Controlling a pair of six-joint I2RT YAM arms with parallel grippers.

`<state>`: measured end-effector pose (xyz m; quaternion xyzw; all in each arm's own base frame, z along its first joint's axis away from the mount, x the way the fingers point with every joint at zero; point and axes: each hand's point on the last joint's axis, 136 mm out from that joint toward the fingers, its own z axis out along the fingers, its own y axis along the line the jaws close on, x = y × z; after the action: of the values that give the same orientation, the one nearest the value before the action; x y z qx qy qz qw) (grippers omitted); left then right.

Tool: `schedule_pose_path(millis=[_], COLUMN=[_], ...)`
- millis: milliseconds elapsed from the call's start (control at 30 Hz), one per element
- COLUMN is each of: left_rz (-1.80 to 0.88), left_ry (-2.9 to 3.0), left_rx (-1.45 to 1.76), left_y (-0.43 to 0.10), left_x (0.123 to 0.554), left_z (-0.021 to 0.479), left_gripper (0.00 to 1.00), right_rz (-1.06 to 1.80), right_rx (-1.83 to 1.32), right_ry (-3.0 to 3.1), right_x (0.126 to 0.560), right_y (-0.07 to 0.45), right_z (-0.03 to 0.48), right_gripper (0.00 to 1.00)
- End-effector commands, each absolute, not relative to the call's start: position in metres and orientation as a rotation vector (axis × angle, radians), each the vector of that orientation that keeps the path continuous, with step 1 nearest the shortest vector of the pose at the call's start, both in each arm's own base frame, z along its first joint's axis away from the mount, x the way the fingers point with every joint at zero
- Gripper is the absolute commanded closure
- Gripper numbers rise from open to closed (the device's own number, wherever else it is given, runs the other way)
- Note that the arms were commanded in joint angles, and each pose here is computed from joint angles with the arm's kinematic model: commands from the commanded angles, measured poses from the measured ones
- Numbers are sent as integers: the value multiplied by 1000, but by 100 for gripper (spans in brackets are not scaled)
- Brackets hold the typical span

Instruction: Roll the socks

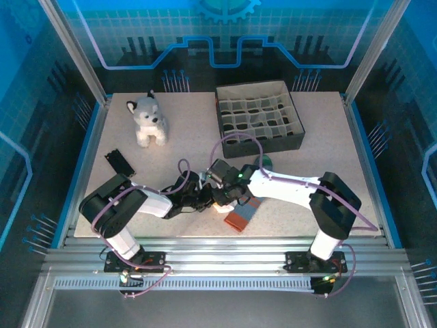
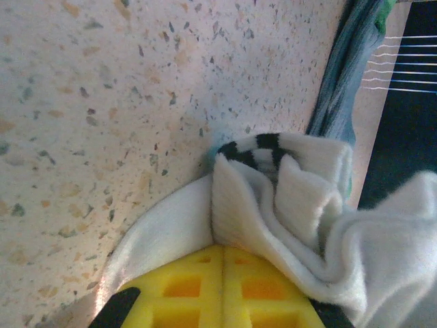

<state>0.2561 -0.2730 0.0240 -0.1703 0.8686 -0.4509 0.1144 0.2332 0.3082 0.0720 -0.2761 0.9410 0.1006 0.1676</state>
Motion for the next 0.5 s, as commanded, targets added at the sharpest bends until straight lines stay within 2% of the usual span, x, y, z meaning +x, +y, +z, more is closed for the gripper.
schedule_pose_path(millis=[0,367,467], left_rz=[-1223,-1179,-1169], left_ry=[2622,2660,2667], left_rx=[-557,-531,-524], left_y=[-261,-261,-260], left_x=[247,245,244], left_z=[2,-1,-1], left_gripper=[98,98,98], right_rz=[704,1258,1274], right_rx=[-727,-401,-349], right_ry=[2694,2674,2674], right_x=[225,234,234], right_y=[335,338,330], right_z=[83,80,74], right_gripper=[62,62,63])
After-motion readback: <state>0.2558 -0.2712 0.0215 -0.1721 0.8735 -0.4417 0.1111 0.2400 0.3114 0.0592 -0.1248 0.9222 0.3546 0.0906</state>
